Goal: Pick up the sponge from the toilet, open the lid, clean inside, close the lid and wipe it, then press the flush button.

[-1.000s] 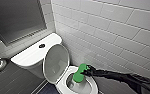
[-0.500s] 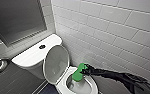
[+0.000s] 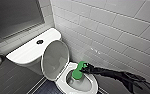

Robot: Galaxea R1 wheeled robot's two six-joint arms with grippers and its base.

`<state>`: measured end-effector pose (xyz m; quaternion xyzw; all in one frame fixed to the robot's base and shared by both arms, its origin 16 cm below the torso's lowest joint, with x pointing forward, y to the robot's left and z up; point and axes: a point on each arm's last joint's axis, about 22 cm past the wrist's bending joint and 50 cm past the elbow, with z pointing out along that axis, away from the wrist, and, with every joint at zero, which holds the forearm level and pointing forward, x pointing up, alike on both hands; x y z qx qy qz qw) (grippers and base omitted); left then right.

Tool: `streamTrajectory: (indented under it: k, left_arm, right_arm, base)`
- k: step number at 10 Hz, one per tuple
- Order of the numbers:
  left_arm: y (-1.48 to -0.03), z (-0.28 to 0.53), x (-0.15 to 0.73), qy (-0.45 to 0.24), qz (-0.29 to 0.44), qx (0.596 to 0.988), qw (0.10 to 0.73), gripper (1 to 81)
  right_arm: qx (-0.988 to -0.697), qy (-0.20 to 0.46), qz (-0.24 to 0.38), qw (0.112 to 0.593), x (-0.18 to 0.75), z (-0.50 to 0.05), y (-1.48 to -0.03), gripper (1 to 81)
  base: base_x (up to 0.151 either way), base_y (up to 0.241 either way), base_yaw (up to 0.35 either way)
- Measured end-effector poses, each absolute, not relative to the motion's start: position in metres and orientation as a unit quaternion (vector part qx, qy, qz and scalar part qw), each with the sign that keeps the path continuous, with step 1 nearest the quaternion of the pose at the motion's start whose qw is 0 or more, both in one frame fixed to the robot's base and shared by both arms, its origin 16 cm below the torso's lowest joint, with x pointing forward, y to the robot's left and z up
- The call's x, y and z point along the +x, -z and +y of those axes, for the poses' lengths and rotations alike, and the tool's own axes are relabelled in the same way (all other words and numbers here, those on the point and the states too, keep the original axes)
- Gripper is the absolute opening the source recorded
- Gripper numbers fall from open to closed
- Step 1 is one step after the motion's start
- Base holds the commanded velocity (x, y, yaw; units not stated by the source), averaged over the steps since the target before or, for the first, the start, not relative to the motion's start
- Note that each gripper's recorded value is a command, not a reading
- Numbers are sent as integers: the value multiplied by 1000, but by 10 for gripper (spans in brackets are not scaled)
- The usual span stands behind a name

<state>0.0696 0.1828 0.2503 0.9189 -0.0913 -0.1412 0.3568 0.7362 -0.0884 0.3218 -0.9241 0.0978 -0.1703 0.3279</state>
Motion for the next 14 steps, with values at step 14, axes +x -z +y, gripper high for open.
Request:
streamTrajectory:
  k: [14]
  left_arm:
    - [-254,178,64,145,-87,917,361,811]
  right_arm:
    - [-913,171,173,327,651,-192,-291,10]
  base:
    - [0,0,0]
